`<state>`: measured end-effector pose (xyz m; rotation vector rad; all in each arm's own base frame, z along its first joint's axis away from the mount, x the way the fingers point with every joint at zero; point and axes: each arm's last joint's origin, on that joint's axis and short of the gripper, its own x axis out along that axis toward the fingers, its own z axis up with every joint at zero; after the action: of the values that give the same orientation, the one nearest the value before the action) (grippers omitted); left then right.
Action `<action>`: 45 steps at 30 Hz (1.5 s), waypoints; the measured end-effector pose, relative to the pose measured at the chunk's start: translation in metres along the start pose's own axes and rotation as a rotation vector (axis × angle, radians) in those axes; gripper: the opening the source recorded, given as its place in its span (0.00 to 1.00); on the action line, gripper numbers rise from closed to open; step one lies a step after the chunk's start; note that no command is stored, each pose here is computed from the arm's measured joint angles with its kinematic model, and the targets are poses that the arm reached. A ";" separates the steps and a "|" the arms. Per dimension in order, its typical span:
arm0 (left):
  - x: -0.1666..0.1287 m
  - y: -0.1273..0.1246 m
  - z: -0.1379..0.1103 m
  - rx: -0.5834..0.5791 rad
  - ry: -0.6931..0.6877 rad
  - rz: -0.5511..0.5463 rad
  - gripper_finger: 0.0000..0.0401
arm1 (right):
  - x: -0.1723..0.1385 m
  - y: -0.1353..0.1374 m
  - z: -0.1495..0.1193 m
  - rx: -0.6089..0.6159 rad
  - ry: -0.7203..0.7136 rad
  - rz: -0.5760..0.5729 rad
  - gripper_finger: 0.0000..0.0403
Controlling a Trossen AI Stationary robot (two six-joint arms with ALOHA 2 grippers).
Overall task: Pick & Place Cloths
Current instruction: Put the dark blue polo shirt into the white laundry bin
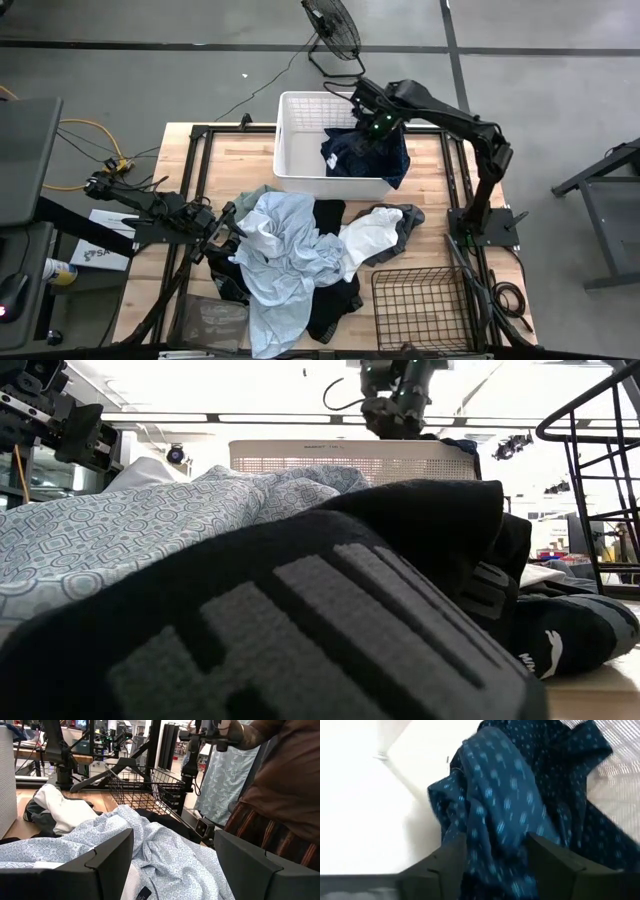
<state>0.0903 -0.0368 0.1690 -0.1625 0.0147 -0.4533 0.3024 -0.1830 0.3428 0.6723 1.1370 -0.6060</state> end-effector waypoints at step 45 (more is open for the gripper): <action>0.000 0.000 0.000 0.000 0.000 0.000 0.68 | -0.033 -0.029 -0.054 0.242 0.017 -0.269 0.57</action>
<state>0.0903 -0.0368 0.1690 -0.1627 0.0147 -0.4533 0.2388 -0.1586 0.3547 0.7362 1.1901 -0.9799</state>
